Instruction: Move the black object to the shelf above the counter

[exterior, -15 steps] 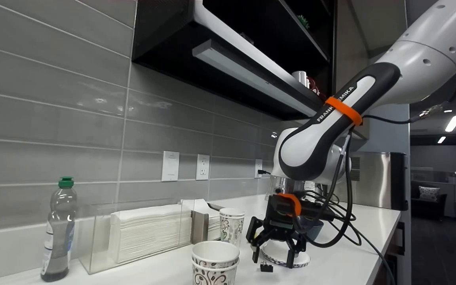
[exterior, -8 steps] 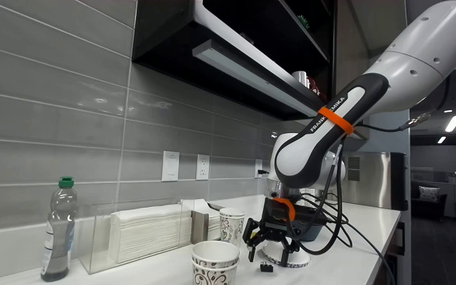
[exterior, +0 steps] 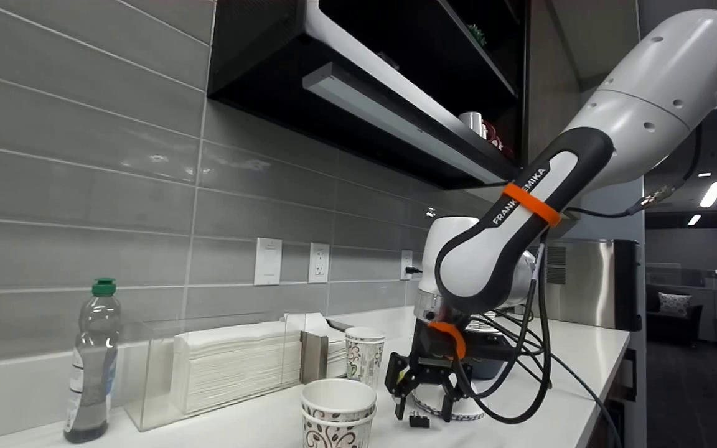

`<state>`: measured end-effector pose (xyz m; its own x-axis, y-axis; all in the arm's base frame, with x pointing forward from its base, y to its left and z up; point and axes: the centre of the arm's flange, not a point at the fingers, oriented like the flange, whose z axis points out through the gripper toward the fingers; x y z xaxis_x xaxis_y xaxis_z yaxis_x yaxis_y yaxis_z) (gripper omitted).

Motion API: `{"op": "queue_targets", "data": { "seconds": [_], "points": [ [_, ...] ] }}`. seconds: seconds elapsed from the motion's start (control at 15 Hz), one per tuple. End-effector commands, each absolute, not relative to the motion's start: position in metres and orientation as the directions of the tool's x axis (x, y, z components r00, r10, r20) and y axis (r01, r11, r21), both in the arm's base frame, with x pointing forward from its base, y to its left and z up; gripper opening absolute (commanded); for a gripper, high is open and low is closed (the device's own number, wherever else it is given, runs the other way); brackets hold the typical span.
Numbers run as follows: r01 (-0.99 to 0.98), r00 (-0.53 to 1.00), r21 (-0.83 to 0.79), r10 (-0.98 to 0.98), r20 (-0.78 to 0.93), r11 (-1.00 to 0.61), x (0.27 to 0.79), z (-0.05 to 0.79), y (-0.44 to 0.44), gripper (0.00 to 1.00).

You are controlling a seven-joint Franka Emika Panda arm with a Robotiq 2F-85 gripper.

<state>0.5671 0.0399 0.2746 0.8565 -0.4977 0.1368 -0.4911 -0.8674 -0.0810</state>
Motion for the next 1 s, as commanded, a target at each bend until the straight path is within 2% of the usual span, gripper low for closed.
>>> {"op": "queue_targets", "data": {
  "seconds": [0.0,0.13,0.47,0.53,0.67,0.73,0.8,0.93],
  "points": [
    [-0.493,0.850,-0.062,-0.496,0.180,-0.868,0.572,0.269,0.049,0.81],
    [-0.493,0.849,-0.056,-0.494,0.184,-0.868,0.572,0.267,0.050,0.60],
    [-0.498,0.844,-0.048,-0.497,0.203,-0.866,0.574,0.266,0.048,0.26],
    [-0.498,0.842,-0.045,-0.496,0.211,-0.866,0.575,0.266,0.047,0.21],
    [-0.499,0.840,-0.036,-0.493,0.224,-0.866,0.576,0.266,0.046,0.32],
    [-0.497,0.840,-0.034,-0.491,0.229,-0.867,0.577,0.266,0.047,0.16],
    [-0.495,0.842,-0.030,-0.488,0.229,-0.868,0.576,0.267,0.048,0.11],
    [-0.473,0.858,-0.038,-0.470,0.209,-0.880,0.570,0.276,0.054,0.11]
  ]
}}
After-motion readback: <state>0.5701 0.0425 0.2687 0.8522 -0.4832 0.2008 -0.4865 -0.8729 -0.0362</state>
